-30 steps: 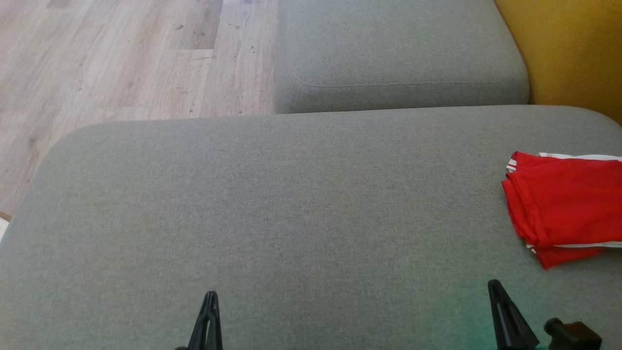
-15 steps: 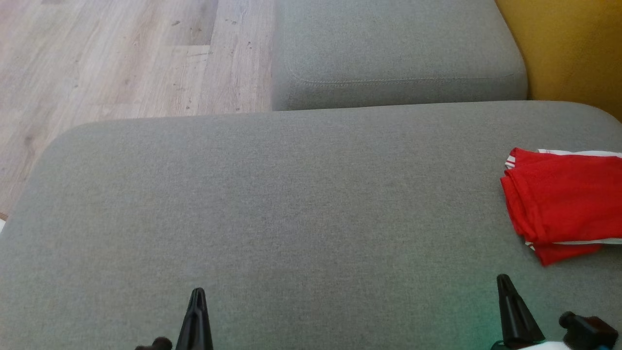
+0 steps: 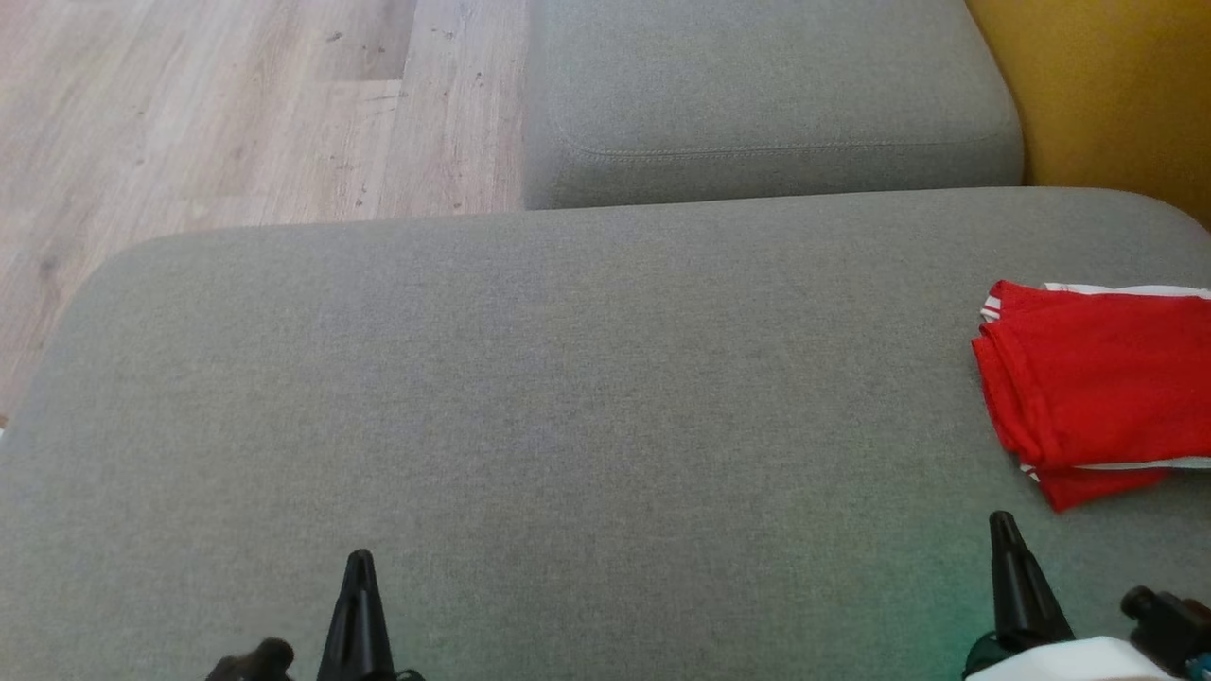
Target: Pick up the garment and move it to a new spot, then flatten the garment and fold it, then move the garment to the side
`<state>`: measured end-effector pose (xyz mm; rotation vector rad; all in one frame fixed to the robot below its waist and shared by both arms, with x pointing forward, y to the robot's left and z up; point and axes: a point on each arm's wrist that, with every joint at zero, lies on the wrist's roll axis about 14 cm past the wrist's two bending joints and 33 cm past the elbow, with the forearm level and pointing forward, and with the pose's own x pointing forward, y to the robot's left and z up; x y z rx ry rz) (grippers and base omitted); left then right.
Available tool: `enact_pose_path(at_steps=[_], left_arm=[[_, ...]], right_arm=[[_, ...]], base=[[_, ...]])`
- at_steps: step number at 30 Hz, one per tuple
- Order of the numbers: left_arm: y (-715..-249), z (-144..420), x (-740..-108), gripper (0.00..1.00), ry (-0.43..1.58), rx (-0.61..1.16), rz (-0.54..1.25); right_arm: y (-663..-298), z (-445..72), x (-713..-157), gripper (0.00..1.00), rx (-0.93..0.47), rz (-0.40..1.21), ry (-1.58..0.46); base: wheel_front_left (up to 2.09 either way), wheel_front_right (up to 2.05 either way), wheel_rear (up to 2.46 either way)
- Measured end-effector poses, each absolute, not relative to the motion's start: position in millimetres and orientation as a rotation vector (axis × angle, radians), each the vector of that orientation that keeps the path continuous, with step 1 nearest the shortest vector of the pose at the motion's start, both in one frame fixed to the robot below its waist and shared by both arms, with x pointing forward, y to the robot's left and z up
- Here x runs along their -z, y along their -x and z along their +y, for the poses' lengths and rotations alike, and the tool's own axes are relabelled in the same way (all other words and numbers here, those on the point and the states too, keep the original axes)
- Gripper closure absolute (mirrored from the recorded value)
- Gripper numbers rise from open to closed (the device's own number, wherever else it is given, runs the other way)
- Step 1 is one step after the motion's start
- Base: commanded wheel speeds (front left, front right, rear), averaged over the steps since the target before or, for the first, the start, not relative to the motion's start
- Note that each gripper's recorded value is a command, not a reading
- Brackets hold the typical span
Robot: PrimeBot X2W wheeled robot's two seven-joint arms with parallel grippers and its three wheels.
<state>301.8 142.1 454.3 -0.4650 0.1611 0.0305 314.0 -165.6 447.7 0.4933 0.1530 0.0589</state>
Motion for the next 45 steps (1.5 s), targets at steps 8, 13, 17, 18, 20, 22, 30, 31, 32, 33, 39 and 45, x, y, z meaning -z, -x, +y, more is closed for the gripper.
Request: enact_pose_path(at_steps=[8, 13, 17, 18, 20, 22, 30, 31, 32, 33, 39, 45], left_arm=[[-307, 148, -452, 1.00, 0.557, -0.049, 0.181], [-311, 149, -451, 1.00, 0.616, -0.050, 0.192], [-313, 153, -450, 1.00, 0.663, -0.062, 0.195], [-313, 154, -449, 1.00, 0.674, -0.066, 0.198], [-314, 153, -448, 1.00, 0.699, -0.064, 0.207], [-315, 154, -448, 1.00, 0.722, -0.068, 0.206], [-323, 159, -450, 1.00, 0.807, -0.077, 0.207], [-323, 159, -449, 1.00, 0.818, -0.079, 0.212], [-324, 158, -450, 1.00, 0.830, -0.077, 0.210], [-325, 158, -450, 1.00, 0.843, -0.074, 0.209], [-327, 161, -447, 1.00, 0.915, -0.086, 0.221], [-335, 162, -453, 1.00, 0.989, -0.078, 0.207]], right_arm=[[-321, -170, -449, 1.00, -0.034, 0.157, -0.583], [-324, -172, -450, 1.00, -0.018, 0.156, -0.641], [-324, -175, -448, 1.00, 0.001, 0.163, -0.686], [-324, -176, -448, 1.00, 0.006, 0.162, -0.697], [-325, -178, -448, 1.00, 0.014, 0.163, -0.718], [-328, -179, -450, 1.00, 0.018, 0.158, -0.743], [-334, -182, -453, 1.00, 0.032, 0.151, -0.822], [-334, -182, -453, 1.00, 0.036, 0.151, -0.833], [-334, -183, -452, 1.00, 0.041, 0.153, -0.845], [-334, -183, -451, 1.00, 0.043, 0.158, -0.858], [-338, -186, -453, 1.00, 0.060, 0.152, -0.930], [-344, -189, -458, 1.00, 0.067, 0.135, -1.002]], base=[[0.00, 0.00, 0.00], [0.00, 0.00, 0.00], [0.00, 0.00, 0.00], [0.00, 0.00, 0.00], [0.00, 0.00, 0.00], [0.00, 0.00, 0.00], [0.00, 0.00, 0.00], [0.00, 0.00, 0.00], [0.00, 0.00, 0.00], [0.00, 0.00, 0.00], [0.00, 0.00, 0.00], [0.00, 0.00, 0.00]])
